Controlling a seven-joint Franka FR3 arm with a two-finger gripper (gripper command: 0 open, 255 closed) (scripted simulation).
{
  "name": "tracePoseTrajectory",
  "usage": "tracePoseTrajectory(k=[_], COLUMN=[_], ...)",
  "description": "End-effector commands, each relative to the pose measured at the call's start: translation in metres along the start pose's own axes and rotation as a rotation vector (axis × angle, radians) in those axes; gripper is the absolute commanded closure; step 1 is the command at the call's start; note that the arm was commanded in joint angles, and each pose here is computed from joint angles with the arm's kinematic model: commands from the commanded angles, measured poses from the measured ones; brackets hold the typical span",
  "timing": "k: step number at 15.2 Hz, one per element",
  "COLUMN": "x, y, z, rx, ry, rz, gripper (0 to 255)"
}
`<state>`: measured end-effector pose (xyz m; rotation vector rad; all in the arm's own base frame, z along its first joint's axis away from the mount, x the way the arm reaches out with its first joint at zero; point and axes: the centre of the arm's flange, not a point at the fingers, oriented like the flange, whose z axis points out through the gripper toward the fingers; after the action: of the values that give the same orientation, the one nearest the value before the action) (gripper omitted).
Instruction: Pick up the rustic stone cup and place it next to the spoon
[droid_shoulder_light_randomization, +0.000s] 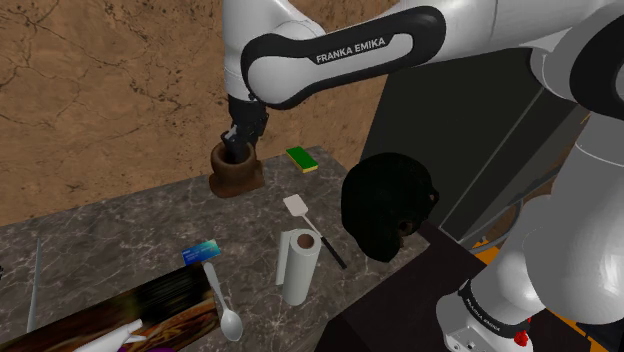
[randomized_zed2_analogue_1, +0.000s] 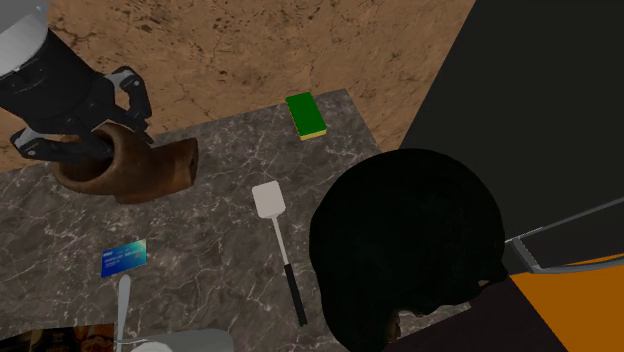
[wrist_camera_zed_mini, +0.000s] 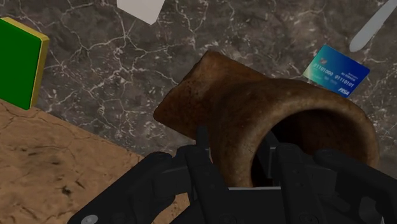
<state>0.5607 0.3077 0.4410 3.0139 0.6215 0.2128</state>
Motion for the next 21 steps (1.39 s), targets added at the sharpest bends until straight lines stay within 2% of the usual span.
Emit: tracePoseTrajectory(k=[1,21], x=[-0.001,-0.013], y=[-0.001,-0.010], z=[0.010,0.114], rx=[0.000,0.000], ry=[0.002,0.002], rz=[0.000,0.000], gripper=[255,255])
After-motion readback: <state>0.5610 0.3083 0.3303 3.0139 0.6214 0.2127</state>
